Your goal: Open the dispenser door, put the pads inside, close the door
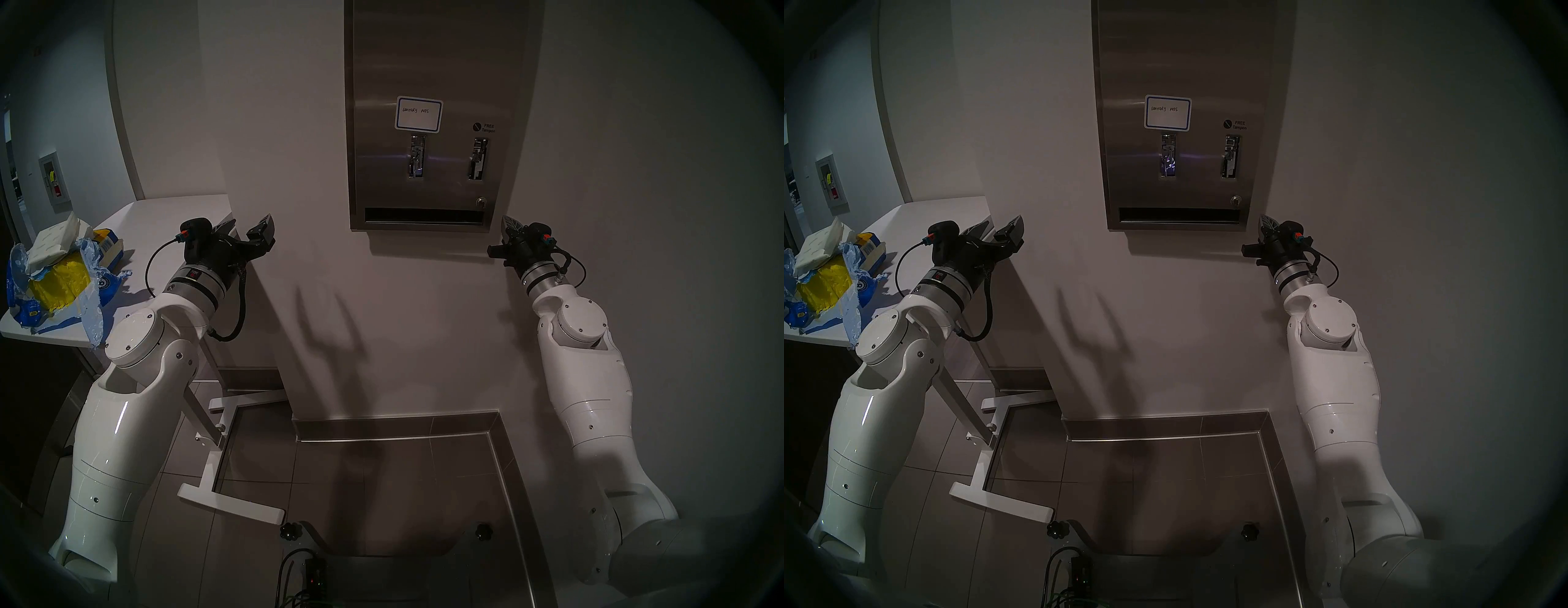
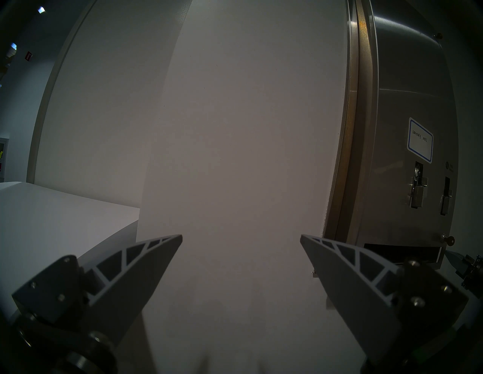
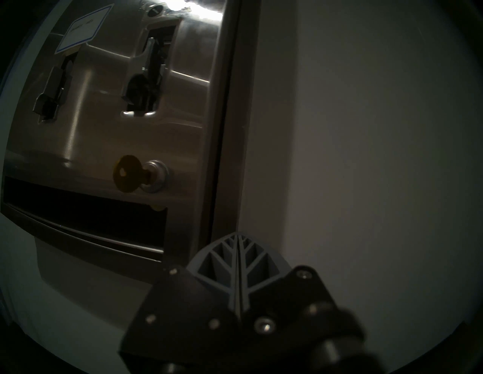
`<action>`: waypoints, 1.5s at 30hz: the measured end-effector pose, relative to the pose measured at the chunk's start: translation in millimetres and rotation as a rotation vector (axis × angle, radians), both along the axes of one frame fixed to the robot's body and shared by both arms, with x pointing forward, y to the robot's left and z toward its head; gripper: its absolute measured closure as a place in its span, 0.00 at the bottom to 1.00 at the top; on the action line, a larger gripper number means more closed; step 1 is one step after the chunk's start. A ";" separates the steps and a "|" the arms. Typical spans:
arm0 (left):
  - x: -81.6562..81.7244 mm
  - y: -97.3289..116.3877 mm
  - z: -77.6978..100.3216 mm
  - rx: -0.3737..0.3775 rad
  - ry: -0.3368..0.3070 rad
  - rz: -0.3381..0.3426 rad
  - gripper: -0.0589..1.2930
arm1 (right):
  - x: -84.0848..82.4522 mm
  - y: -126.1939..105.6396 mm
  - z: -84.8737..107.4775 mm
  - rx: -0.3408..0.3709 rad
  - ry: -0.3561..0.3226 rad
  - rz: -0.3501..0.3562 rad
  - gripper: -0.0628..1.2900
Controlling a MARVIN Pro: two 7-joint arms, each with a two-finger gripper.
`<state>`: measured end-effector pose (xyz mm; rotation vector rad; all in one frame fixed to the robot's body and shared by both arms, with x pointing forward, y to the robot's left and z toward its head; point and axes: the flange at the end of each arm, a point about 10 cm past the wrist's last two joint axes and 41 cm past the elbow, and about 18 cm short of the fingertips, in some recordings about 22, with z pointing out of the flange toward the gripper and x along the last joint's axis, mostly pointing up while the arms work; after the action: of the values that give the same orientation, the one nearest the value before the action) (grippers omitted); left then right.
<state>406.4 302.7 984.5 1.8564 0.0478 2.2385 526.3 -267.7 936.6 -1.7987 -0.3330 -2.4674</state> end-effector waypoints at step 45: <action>0.0 0.0 -0.2 0.000 0.001 0.000 0.04 | -61.8 -59.9 30.0 -0.077 -0.082 0.512 0.98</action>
<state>406.4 302.7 984.3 1.8571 0.0476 2.2377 464.6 -327.6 966.6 -1.4081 -0.7922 -2.1854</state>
